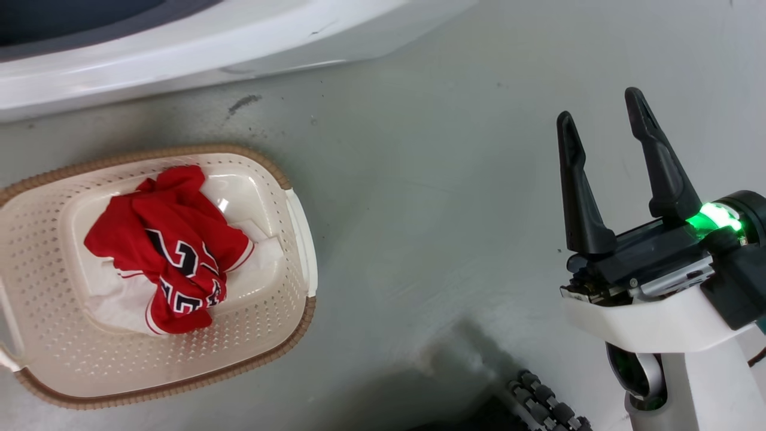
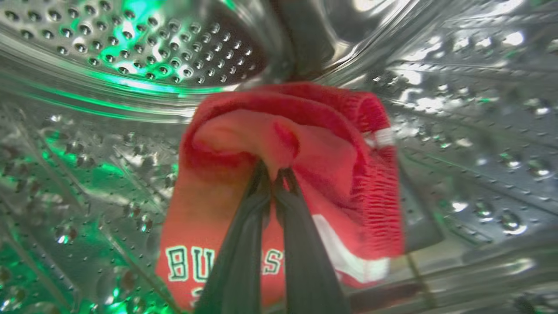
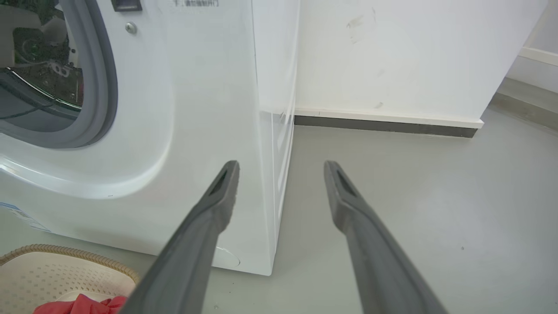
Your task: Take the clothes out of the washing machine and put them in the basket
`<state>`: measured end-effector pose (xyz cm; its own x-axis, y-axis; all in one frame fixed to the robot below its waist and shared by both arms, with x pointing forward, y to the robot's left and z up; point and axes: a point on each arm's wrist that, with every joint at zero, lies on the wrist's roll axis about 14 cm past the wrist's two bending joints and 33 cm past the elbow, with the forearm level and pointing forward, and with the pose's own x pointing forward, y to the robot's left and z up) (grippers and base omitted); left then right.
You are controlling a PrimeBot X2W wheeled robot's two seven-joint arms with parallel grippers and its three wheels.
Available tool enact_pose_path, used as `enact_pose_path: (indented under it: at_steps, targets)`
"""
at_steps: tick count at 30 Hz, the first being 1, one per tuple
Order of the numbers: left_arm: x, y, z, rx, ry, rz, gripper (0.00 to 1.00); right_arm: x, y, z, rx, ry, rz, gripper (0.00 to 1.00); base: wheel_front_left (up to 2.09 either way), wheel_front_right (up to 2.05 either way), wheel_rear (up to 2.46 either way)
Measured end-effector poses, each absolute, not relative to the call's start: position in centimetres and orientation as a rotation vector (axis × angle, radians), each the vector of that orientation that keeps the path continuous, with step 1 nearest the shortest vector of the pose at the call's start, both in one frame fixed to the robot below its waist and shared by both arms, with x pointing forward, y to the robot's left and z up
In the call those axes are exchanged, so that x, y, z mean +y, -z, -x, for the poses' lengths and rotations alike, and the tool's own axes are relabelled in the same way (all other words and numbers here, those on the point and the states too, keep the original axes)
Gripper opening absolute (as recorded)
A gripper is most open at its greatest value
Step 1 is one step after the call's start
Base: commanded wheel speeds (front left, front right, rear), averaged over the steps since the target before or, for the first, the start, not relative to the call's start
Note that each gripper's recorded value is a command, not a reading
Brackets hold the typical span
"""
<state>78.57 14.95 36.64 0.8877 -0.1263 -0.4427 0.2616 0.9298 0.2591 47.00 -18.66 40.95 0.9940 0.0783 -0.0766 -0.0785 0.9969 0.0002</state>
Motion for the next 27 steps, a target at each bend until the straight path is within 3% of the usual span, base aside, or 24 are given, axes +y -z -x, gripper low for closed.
enact_pose_path:
  at_steps: [15, 27]
  targets:
    - [11.9, -40.4, -73.6, 0.235, 0.300, -0.238, 0.00, -17.3, -44.8, -46.5, -0.009, -0.114, 0.012, 1.00, 0.00, 0.00, 0.00]
    - [11.6, -42.6, -67.5, 0.185, 0.320, -0.189, 0.00, -15.7, -48.1, -45.3, -0.080, -0.154, 0.020, 1.00, 0.00, 0.00, 0.00]
